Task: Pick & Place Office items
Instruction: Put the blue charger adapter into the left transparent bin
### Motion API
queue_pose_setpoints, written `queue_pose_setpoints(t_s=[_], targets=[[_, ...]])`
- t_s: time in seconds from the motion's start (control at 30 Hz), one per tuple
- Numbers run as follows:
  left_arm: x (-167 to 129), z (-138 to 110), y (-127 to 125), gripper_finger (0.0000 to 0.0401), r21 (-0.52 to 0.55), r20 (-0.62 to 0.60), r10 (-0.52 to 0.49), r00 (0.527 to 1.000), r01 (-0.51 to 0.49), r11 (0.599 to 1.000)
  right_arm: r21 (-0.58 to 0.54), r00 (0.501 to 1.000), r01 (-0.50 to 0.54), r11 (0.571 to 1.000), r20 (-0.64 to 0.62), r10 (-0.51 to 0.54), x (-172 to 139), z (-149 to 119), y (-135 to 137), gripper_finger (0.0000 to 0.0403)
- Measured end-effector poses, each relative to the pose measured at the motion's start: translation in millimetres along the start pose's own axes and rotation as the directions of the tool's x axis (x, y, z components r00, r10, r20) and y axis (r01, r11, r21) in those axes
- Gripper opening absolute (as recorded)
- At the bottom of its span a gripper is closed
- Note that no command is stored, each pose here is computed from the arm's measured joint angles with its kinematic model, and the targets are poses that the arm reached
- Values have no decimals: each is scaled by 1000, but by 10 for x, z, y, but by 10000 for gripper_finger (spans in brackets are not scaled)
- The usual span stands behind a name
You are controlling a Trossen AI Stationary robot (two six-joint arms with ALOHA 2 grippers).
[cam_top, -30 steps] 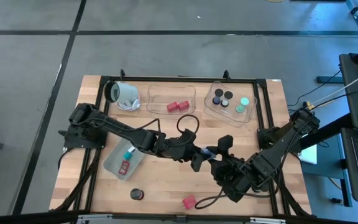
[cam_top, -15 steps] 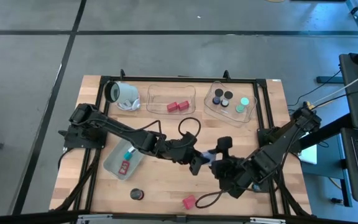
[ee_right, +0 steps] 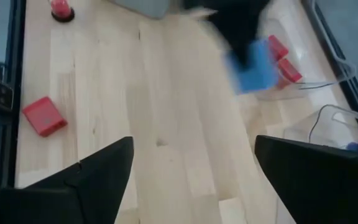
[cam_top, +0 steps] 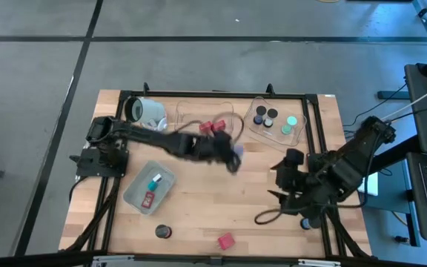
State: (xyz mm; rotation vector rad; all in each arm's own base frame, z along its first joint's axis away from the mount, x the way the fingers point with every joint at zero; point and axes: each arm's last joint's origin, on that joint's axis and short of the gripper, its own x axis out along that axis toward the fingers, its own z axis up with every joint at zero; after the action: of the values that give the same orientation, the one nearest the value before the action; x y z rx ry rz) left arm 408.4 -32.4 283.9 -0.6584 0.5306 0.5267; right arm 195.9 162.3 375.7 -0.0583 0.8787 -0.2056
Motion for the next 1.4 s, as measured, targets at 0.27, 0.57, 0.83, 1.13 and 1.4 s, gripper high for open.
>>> queue_pose_setpoints(t_s=[0.27,0.57,0.83,1.13,1.4], targets=[[201,508,876,121,5,-11,398,917,-398,917,-43,999,37,998,-30,-38,15,-34,-19,329],[334,736,1543,121,-14,-174,544,821,-554,832,-109,998,48,993,-35,-52,28,-29,-39,329],[285,775,1772,120,9,-290,566,772,-589,808,-83,997,81,993,-8,-82,34,-15,-55,329],[426,509,2171,121,78,-449,576,683,-612,787,-68,992,126,990,33,-124,38,5,-72,329],[416,576,2330,126,65,-473,553,686,-599,798,-74,991,135,988,30,-133,57,22,-95,329]])
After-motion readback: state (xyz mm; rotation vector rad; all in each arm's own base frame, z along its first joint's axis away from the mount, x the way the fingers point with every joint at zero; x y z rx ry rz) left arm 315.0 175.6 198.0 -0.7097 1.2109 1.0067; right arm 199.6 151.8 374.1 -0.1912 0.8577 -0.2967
